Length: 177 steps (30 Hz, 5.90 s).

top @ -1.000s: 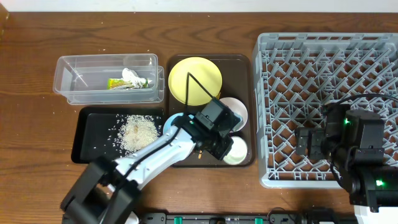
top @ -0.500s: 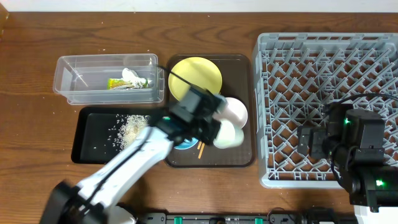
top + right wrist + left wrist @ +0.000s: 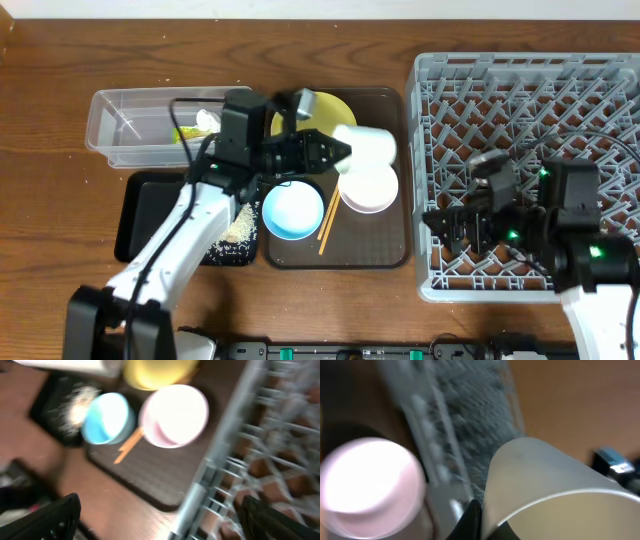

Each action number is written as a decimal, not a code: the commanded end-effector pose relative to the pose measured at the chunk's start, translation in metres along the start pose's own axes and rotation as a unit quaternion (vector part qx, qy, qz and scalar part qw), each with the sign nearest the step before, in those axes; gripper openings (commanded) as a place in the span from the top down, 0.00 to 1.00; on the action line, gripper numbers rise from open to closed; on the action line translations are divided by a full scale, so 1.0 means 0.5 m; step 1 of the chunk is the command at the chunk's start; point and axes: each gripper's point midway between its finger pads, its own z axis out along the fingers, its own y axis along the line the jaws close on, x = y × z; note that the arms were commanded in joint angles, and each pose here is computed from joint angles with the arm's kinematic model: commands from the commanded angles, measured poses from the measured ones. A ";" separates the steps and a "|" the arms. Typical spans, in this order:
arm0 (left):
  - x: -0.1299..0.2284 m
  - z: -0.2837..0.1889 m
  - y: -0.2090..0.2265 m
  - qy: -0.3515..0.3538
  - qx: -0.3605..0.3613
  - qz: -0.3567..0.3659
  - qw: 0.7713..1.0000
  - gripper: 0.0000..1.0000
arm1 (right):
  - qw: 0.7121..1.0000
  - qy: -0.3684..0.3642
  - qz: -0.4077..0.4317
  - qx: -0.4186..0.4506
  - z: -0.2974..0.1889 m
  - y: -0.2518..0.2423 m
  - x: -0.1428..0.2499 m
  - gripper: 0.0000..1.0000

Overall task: Sort waste into correct bins and load items into the dishwasher rack
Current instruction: 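Grasp the white cup with the left gripper and lift it, then hand the white cup from the left gripper to the right gripper, then place the white cup upside down in the dish rack with the right gripper, then reach the right gripper to the pink bowl and grasp its rim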

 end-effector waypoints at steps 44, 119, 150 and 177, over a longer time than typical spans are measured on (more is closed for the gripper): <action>0.108 0.042 -0.117 0.145 0.122 -0.051 0.981 0.94 | 0.935 -0.089 -0.102 -0.328 0.003 0.146 -0.106 0.28; 0.031 -0.400 0.149 -0.186 -0.473 0.032 0.861 0.37 | 0.807 0.186 0.387 0.405 -0.154 -0.350 0.184 0.35; 0.099 -0.390 0.197 -0.117 -0.495 -0.024 0.861 0.28 | 0.984 0.047 -0.091 0.143 0.145 -0.027 -0.213 0.16; 0.106 -0.382 0.221 -0.096 -0.501 -0.042 0.859 0.28 | 0.946 0.248 -0.047 0.203 0.417 -0.137 -0.018 0.69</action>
